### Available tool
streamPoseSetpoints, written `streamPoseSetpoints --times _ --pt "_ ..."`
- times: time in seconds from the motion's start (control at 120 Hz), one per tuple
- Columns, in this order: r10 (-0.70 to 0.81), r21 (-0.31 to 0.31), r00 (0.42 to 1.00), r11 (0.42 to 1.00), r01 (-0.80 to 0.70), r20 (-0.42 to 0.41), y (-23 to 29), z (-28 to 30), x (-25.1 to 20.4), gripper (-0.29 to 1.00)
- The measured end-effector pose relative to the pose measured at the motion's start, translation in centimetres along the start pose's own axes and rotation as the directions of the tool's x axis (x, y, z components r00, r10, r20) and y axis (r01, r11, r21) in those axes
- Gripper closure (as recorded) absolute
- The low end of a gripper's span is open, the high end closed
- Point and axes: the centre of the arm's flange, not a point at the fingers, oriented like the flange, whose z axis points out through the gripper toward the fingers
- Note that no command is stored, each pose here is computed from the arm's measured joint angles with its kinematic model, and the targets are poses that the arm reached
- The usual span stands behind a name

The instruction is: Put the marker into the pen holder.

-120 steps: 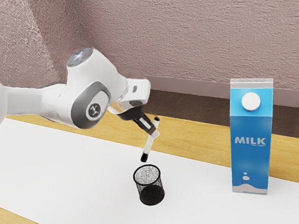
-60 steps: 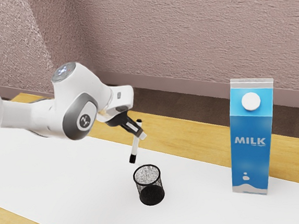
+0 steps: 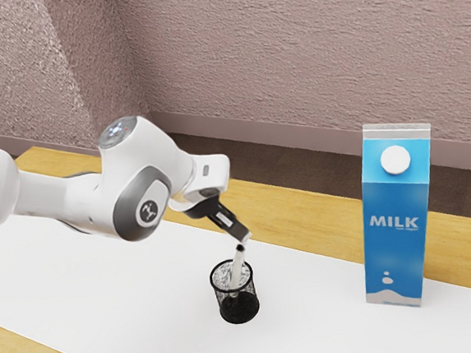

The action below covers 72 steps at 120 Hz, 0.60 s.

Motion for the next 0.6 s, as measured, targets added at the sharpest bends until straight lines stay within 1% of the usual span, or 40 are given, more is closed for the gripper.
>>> streamPoseSetpoints --times 0.067,0.108,0.167,0.217,0.258,0.317,0.367,0.458,0.6 --pt "-0.002 0.001 1.0 1.0 0.002 -0.003 -0.4 -0.2 0.3 0.28" --pt "-0.004 -0.018 1.0 1.0 0.004 0.012 -0.8 -0.6 1.7 0.23" --pt "0.035 -0.035 0.998 0.999 -0.034 0.042 -1.4 -2.8 6.6 0.18" --pt "0.057 -0.014 0.996 0.998 -0.056 0.065 -3.1 -6.3 11.2 0.14" --pt "0.02 0.017 0.995 1.0 -0.022 0.101 -6.5 -8.3 13.1 0.12" --pt "-0.077 0.067 0.982 0.996 0.066 0.172 -12.5 -10.0 12.8 0.09" --pt "-0.137 0.089 0.962 0.989 0.118 0.235 -15.1 -10.7 11.9 0.07" --pt "-0.196 0.108 0.925 0.98 0.169 0.325 -16.1 -11.2 10.6 0.04" --pt "-0.272 0.149 0.894 0.961 0.233 0.357 -16.7 -16.1 10.2 0.02"
